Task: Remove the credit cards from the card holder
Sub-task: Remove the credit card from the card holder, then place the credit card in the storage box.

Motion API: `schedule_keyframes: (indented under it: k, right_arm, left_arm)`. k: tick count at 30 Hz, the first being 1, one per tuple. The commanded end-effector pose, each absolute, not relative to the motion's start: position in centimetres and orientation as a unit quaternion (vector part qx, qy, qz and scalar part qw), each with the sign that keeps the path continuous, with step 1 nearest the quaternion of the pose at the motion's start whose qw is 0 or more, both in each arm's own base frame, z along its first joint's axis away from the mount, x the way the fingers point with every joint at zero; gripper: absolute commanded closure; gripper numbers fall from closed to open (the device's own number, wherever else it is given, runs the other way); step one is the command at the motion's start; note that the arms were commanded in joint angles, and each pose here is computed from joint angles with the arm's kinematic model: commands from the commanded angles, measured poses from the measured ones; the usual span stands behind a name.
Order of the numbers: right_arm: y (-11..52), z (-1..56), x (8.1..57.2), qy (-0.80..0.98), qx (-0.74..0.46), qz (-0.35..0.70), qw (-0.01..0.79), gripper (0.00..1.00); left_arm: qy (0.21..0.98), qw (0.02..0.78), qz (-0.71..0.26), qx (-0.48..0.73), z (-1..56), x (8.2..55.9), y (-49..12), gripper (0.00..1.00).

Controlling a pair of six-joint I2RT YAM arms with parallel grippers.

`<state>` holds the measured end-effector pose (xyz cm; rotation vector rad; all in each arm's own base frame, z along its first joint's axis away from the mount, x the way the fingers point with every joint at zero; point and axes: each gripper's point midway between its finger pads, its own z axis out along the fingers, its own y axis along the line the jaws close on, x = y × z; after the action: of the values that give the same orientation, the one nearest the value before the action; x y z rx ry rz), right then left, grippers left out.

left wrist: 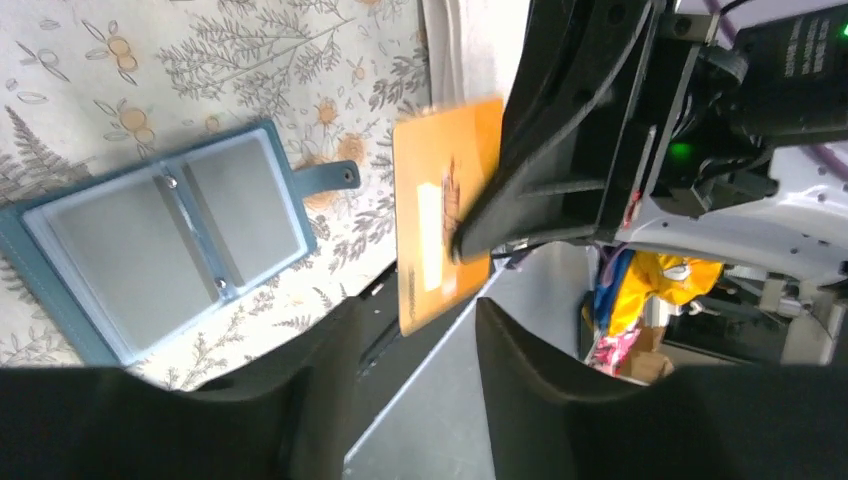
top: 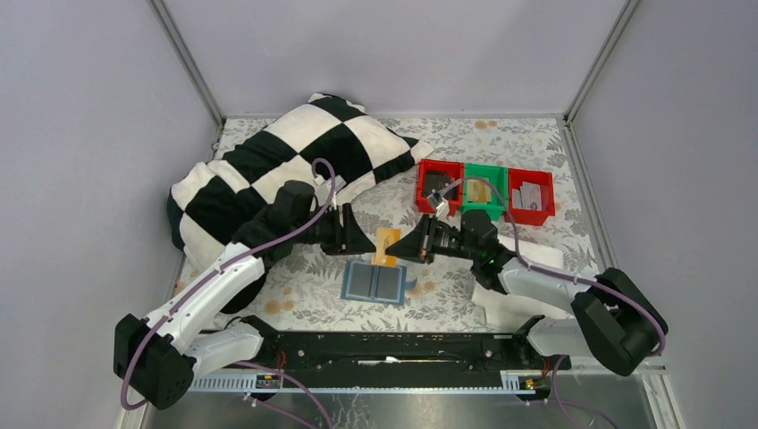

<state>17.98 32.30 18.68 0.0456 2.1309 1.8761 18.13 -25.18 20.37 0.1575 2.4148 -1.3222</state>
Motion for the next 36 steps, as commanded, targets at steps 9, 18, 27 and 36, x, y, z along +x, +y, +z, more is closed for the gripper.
schedule_keyframes:
  k: [9, 18, 27, 36]
  right_arm:
    - [16.1, 18.2, 30.3, 0.908, 0.052, 0.292, 0.295, 1.0]
    - [7.9, 17.9, 37.0, 0.931, 0.088, 0.125, 0.332, 1.0]
    - [4.6, 14.7, 42.8, 0.941, 0.117, 0.103, 0.302, 1.0]
    - [5.9, 9.8, 44.2, 0.958, 0.095, 0.133, 0.237, 1.0]
  left_arm:
    - [0.878, 0.264, -0.393, 0.076, 23.5, 21.3, -23.8, 0.08]
    - [0.885, 0.323, -0.331, 0.058, 22.4, 23.7, -22.0, 0.03]
    - [0.866, 0.368, -0.333, 0.063, 21.4, 25.1, -22.1, 0.01]
    - [0.877, 0.338, -0.336, 0.062, 20.8, 26.9, -22.4, 0.01]
